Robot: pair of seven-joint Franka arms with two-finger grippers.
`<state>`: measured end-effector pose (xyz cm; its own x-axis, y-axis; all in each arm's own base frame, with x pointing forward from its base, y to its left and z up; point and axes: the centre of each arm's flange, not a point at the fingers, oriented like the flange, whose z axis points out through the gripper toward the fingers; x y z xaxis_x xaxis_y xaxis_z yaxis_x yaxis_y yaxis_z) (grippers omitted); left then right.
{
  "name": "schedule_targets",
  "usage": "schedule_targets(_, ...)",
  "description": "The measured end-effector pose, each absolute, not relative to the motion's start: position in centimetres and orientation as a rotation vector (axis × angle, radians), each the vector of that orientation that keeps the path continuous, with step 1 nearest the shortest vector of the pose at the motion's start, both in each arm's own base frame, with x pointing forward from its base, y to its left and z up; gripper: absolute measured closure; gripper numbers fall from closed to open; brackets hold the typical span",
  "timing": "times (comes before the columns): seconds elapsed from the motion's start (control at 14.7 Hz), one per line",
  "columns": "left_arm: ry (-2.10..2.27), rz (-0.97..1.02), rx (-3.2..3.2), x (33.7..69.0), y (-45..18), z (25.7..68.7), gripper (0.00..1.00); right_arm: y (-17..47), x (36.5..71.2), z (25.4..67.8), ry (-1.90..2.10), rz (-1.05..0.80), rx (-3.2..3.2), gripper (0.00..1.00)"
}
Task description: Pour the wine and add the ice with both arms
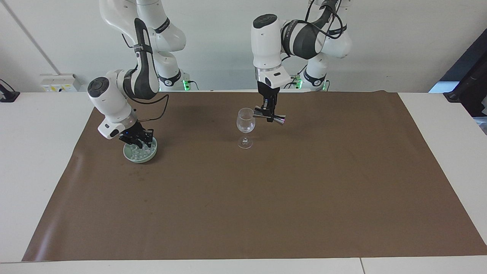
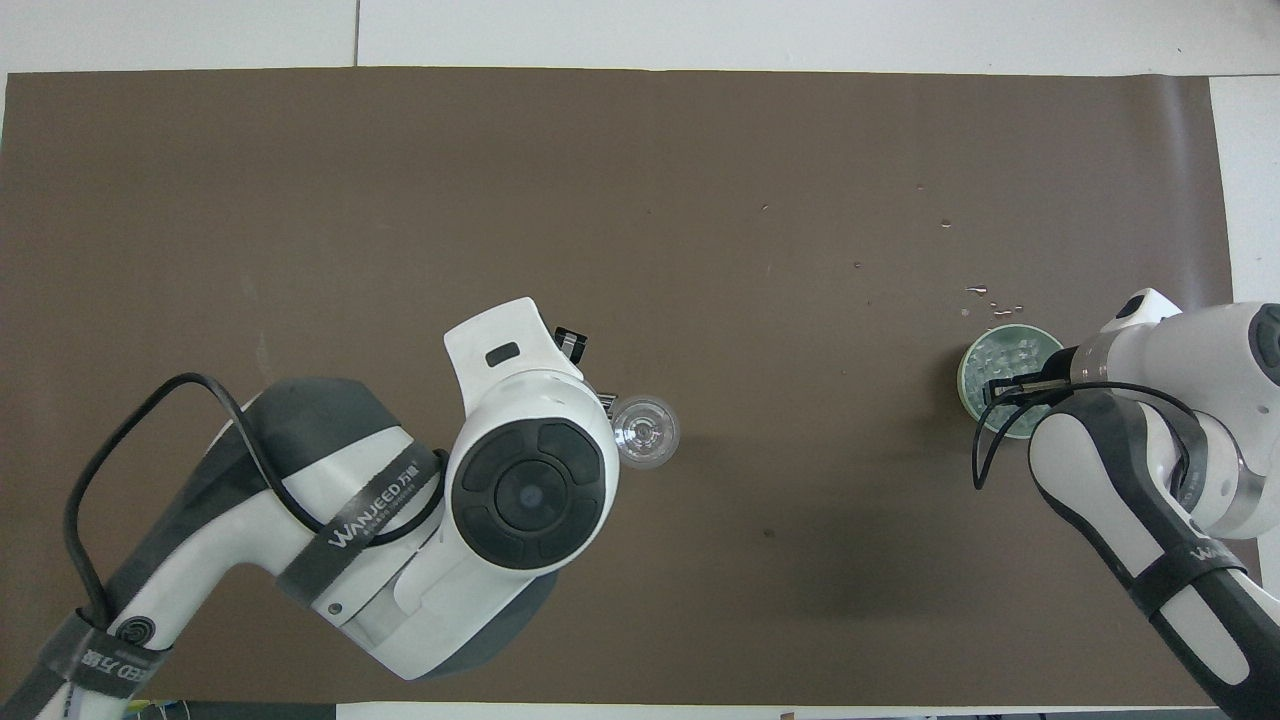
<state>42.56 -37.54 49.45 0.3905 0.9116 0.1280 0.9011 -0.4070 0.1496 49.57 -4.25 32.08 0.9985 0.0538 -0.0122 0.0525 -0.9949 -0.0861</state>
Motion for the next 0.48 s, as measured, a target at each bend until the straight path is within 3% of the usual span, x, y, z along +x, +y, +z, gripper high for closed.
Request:
schedule_targets(0.07, 1.690, 0.198, 2.555, 43.4, -36.6, 49.7, 0.79, -4.2, 49.6, 32.1, -0.081, 0.022, -3.055, 0.67)
schedule_targets(0.2, 1.678, 0.023, 2.518, 45.8, -33.9, 50.3, 0.79, -4.3, 49.6, 32.1, -0.081, 0.022, -3.055, 0.78)
schedule_targets(0.48, 1.683, -0.240, 2.352, 50.7, -26.2, 50.7, 0.79, -4.3, 49.8, 32.4, -0.081, 0.011, -3.055, 0.78)
